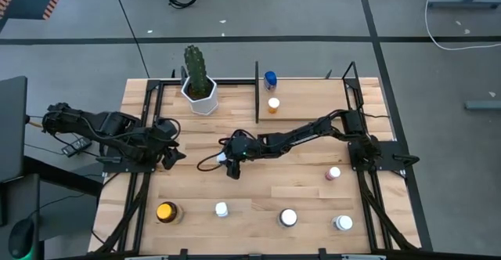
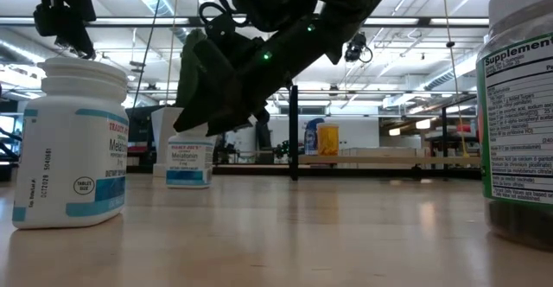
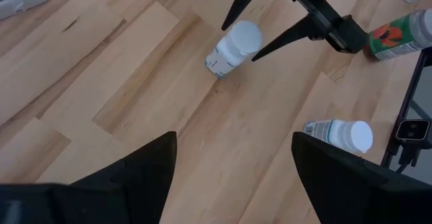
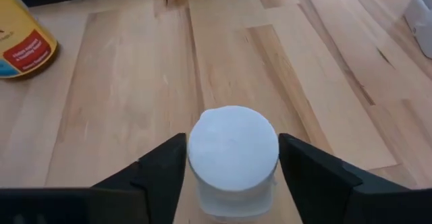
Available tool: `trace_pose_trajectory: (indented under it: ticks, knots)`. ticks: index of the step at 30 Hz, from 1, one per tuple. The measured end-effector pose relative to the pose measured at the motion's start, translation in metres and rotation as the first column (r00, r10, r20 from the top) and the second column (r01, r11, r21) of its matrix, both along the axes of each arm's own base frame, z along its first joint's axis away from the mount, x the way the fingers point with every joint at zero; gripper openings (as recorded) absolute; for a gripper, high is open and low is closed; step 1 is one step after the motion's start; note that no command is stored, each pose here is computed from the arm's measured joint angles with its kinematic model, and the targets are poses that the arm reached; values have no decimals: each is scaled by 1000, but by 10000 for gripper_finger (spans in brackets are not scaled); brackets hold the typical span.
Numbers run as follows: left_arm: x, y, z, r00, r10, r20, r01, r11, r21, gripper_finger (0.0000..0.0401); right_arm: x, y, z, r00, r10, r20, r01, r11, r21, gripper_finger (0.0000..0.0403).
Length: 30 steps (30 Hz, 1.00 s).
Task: Pick and place medicine bottles onto shelf by color
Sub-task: Put the top white pill bottle on the shelf
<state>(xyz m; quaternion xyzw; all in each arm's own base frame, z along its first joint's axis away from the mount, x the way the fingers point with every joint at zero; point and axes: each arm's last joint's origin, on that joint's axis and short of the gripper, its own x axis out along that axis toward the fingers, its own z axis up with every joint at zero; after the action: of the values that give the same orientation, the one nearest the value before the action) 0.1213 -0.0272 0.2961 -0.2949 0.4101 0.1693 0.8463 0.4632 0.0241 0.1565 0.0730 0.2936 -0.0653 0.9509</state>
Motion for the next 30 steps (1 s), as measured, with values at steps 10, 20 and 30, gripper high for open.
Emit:
trace_pose_trajectory:
  ticks: [10, 20, 30]
  knots:
    - [0, 0, 0, 1000, -2, 0, 2, 1000, 2, 297, -1, 0, 5, 1000, -3, 5, 3, 1000, 4, 192]
    - [0, 0, 0, 1000, -17, 2, 17, 1000, 14, 297, -27, -17, 64, 991, -103, -84, 105, 994, 21, 199]
    - [1, 1, 1, 1000, 6, 22, -7, 998, 55, 297, -80, -64, 136, 949, -302, -85, 302, 953, -21, 199]
